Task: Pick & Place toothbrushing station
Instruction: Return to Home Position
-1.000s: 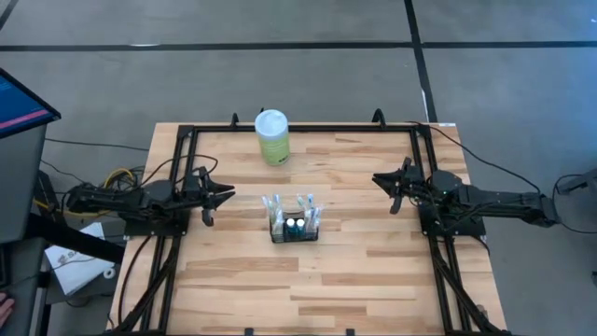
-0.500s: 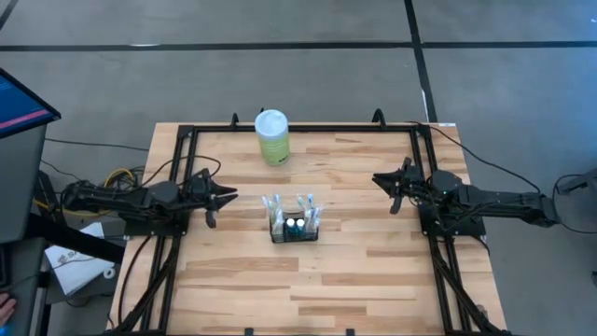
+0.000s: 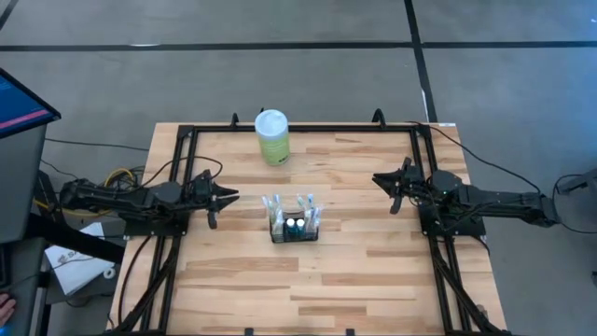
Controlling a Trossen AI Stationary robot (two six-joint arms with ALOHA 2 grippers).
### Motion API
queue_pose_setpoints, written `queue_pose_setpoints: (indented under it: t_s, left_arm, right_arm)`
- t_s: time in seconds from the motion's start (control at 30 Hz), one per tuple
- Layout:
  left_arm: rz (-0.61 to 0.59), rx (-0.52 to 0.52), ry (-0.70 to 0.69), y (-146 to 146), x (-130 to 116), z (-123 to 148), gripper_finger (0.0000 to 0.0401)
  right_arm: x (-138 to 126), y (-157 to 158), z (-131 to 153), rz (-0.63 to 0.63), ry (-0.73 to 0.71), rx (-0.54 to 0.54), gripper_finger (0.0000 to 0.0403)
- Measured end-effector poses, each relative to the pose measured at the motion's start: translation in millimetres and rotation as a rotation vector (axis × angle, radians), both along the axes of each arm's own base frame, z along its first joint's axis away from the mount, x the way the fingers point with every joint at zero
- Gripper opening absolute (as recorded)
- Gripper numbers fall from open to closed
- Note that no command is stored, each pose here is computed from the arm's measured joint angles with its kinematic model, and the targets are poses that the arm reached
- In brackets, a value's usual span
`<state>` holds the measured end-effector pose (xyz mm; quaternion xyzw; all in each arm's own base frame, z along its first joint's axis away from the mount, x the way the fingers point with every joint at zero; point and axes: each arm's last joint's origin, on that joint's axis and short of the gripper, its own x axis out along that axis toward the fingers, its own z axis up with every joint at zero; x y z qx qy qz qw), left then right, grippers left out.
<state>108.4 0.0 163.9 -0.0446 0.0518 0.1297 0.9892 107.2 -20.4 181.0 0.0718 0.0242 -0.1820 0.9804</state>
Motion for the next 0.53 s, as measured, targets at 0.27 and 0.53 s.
queue_pose_setpoints:
  t_s: [0.27,0.53]
  left_arm:
    - [0.004,0.0,0.0,0.1,0.0,0.1,0.0076]
    - [0.004,0.0,-0.001,0.1,0.0,0.2,0.0076]
  right_arm:
    - [0.0,0.0,0.0,0.0,0.0,0.0,0.0056]
    - [0.0,0.0,0.0,0.0,0.0,0.0,0.0056]
